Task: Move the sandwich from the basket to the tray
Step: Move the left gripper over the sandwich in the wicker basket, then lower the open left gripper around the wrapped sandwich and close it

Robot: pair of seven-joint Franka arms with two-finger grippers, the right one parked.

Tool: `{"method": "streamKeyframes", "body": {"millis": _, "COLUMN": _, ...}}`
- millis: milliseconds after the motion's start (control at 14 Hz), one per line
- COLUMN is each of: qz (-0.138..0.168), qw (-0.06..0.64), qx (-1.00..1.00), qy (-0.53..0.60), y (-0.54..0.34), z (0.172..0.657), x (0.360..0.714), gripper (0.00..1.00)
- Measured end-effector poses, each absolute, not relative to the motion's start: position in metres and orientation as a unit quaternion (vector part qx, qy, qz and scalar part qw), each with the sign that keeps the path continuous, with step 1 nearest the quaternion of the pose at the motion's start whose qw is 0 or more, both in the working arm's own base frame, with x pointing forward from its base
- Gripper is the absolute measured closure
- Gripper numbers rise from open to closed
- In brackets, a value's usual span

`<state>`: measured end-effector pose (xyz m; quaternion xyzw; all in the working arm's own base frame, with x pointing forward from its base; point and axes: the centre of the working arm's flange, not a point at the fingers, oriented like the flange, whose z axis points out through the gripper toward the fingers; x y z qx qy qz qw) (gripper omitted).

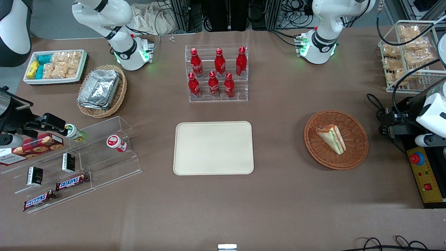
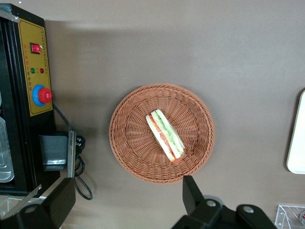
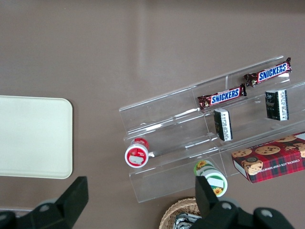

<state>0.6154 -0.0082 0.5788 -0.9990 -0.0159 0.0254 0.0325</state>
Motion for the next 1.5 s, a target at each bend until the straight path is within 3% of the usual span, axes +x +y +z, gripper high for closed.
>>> {"method": "streamKeyframes", "body": {"millis": 214, "qz": 0.010, "qw": 0.032, "qx": -0.999, "qy": -0.015, "y": -0.009, "z": 0.582, "x": 0.619, "gripper": 0.00}}
{"method": "streamKeyframes", "body": {"millis": 643, "qz": 0.018, "qw": 0.030, "qx": -0.999, "qy": -0.020, "y": -0.018, "z": 0.557, "x": 0.608, "gripper": 0.00}}
{"method": "streamKeyframes", "body": {"millis": 857, "qz": -0.001, "qw": 0.021, "qx": -0.999, "qy": -0.047, "y": -0.025, "z": 0.515, "x": 0.576, "gripper": 0.00}}
{"method": "streamKeyframes", "body": {"millis": 1214, "qz": 0.031, "qw": 0.019, "qx": -0.990, "qy": -0.134, "y": -0.063, "z": 0.434, "x": 0.541, "gripper": 0.00}}
{"method": "streamKeyframes", "body": {"millis": 1500, "qz": 0.033, "qw": 0.011, "qx": -0.981, "qy": -0.189, "y": -0.071, "z": 0.375, "x": 0.526, "gripper": 0.00}}
